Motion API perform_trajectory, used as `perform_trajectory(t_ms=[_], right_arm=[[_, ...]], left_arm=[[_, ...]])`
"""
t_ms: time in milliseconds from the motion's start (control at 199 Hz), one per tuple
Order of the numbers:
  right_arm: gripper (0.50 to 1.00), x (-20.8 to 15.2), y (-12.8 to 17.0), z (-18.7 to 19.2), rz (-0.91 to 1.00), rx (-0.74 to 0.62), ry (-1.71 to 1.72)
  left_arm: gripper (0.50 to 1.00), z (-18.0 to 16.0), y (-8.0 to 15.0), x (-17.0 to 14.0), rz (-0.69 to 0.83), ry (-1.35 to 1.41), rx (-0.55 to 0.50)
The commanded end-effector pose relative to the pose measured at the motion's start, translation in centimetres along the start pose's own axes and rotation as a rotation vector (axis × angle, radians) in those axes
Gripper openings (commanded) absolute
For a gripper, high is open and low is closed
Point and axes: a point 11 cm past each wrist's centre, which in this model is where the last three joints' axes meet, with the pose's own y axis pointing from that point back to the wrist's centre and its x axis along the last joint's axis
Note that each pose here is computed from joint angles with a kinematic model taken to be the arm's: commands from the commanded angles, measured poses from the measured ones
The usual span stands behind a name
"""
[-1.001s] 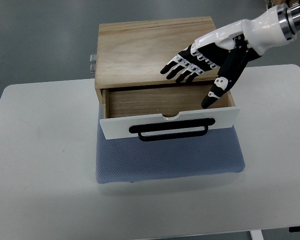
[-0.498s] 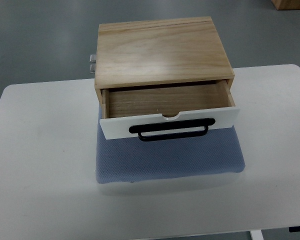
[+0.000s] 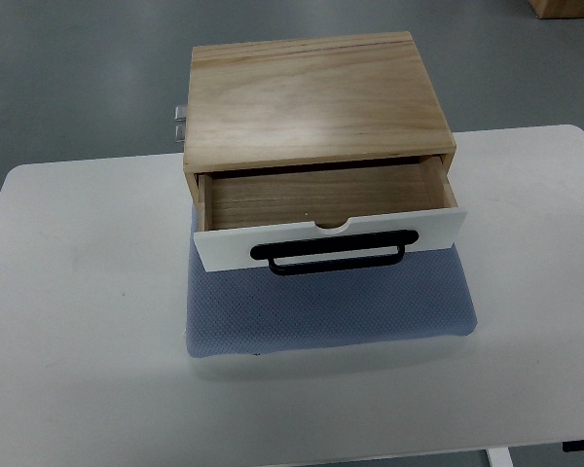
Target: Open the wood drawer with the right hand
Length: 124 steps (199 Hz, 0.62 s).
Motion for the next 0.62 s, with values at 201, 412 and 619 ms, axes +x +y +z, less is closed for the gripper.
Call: perform_trajectory(t_ms=[201, 412, 619], right_arm=[[0.946, 4.1, 1.7, 8.2, 0.141, -0.111, -0.053], [0.946, 4.0, 2.5, 11.8, 0.149, -0.170, -0.080], [0.946, 3.7, 3.3, 14.6, 0.154, -0.214, -0.101]], left_arm=[[1.000, 0.0, 0.0, 0.0, 0.000, 0.000, 0.000], [1.000, 0.0, 0.0, 0.0, 0.000, 0.000, 0.000], [1.000, 0.0, 0.0, 0.0, 0.000, 0.000, 0.000]])
